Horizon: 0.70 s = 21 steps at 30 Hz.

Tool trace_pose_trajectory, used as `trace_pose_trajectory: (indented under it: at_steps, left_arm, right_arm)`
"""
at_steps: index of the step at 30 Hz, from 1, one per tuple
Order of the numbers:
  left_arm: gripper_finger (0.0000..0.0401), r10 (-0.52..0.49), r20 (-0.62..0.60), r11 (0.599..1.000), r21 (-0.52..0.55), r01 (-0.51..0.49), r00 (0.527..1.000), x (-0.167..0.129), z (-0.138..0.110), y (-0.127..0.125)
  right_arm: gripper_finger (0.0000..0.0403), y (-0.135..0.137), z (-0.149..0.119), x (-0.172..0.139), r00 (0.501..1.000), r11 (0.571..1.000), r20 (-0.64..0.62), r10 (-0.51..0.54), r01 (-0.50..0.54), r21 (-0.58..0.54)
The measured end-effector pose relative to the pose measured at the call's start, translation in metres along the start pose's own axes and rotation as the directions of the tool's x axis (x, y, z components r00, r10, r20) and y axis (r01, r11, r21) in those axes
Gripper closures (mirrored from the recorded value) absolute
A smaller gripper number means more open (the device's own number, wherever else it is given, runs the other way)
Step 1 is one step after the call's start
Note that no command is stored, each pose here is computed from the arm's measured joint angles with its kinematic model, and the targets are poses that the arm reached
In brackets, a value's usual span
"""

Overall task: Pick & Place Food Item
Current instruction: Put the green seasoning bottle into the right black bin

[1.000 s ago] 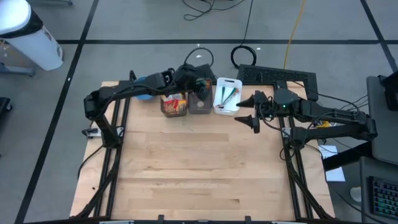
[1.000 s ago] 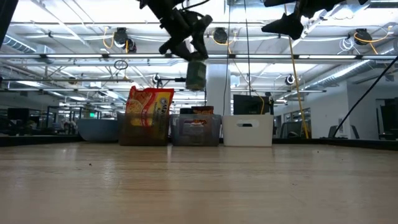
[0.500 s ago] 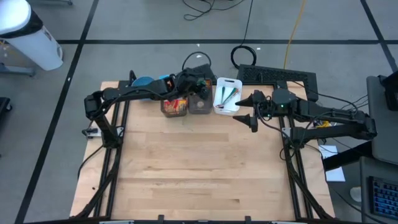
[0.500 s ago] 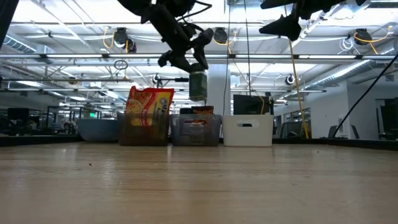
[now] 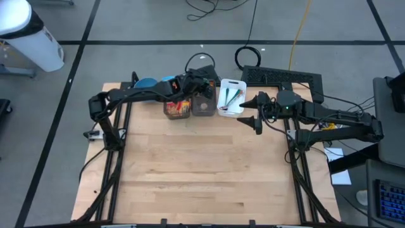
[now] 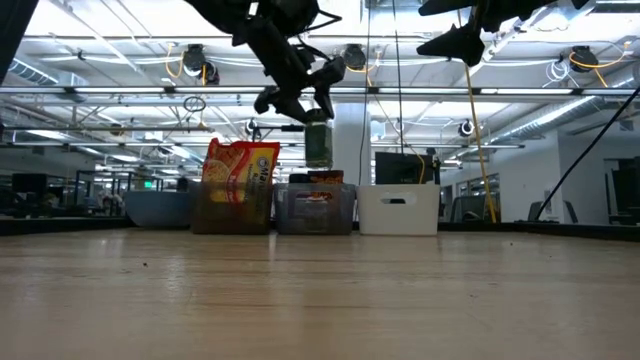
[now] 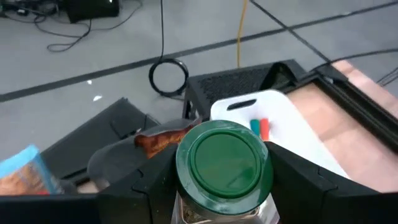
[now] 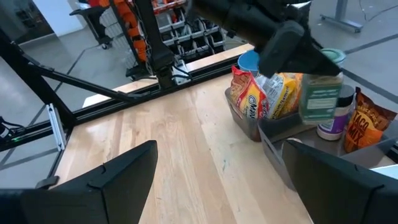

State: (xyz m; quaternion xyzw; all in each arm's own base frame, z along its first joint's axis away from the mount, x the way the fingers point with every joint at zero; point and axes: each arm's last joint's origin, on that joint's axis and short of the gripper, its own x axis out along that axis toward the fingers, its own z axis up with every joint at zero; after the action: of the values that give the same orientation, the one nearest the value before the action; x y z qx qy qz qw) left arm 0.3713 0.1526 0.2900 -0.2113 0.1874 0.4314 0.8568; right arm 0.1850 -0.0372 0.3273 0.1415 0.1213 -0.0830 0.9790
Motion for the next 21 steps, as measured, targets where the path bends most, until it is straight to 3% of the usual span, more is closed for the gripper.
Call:
trace_pose_trajectory:
  at_steps: [21]
  left_arm:
    - [0.0189,0.028,0.008,0.999,-0.042,-0.028,1.0,0.03,-0.031,-0.019]
  right_arm:
    - [0.0064,-0.001,0.0,0.001,1.0,1.0,0.004,-0.025,0.025,0.001]
